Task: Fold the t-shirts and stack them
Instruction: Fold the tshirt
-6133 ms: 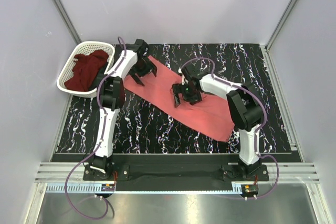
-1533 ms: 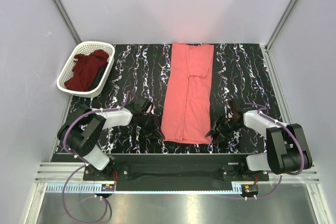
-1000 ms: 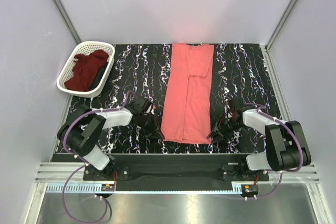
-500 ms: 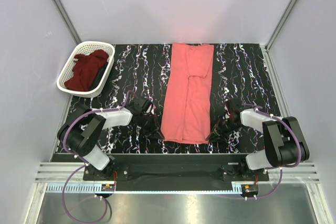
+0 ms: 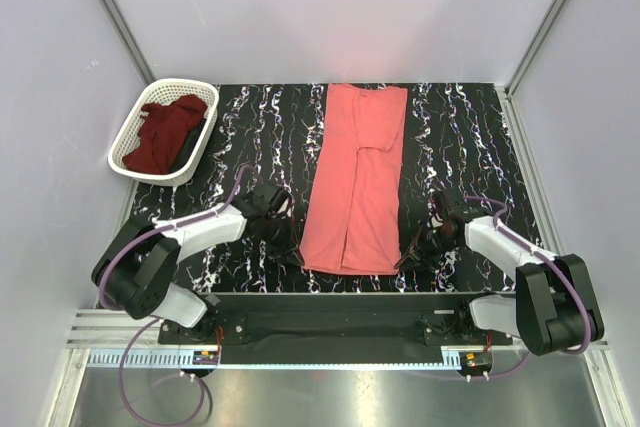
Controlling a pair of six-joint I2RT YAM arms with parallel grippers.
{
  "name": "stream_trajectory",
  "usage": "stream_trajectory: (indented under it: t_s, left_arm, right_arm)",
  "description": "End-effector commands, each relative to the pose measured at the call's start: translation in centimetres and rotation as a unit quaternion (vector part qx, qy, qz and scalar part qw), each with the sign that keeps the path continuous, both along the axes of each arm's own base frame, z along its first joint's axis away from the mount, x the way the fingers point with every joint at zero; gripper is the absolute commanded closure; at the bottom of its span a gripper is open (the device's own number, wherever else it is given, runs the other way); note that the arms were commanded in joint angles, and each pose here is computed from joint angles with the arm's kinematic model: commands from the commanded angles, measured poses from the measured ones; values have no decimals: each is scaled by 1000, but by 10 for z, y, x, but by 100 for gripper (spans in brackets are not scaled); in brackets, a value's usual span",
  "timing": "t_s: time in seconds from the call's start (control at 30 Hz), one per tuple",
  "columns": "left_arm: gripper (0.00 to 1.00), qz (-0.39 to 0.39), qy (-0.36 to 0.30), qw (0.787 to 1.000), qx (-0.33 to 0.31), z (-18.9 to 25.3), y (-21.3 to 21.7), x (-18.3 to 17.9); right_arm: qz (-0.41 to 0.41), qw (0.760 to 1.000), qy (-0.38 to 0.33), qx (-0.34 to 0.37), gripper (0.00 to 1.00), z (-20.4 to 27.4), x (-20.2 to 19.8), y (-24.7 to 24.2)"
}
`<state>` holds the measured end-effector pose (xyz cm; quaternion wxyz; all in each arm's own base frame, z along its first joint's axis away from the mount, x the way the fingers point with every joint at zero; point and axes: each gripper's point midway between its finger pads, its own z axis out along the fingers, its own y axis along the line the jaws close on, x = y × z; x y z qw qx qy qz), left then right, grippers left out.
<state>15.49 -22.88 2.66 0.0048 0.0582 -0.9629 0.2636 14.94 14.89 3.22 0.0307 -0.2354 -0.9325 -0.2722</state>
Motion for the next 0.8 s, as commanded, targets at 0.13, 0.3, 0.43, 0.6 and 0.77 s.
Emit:
stream_trajectory:
  t_s: [0.13,0.3,0.43,0.6,0.77]
  left_arm:
    - [100,-27,-77,997,12,56,-13,39]
    - [95,-37,-117,992,28,94,-32,99]
    - [94,-41,-120,991,33,104,-43,150]
    - [94,-21,-129,991,20,105,-48,214]
    - [96,-3,-102,995,10,77,-38,247]
  right_arm:
    - [2,999,-20,27,100,33,23,13]
    - [8,998,-57,18,100,58,83,13]
    - [10,998,-61,-6,100,52,131,3]
    - [8,997,-70,-11,100,52,181,-3]
    - [12,997,-77,-16,100,50,223,-6]
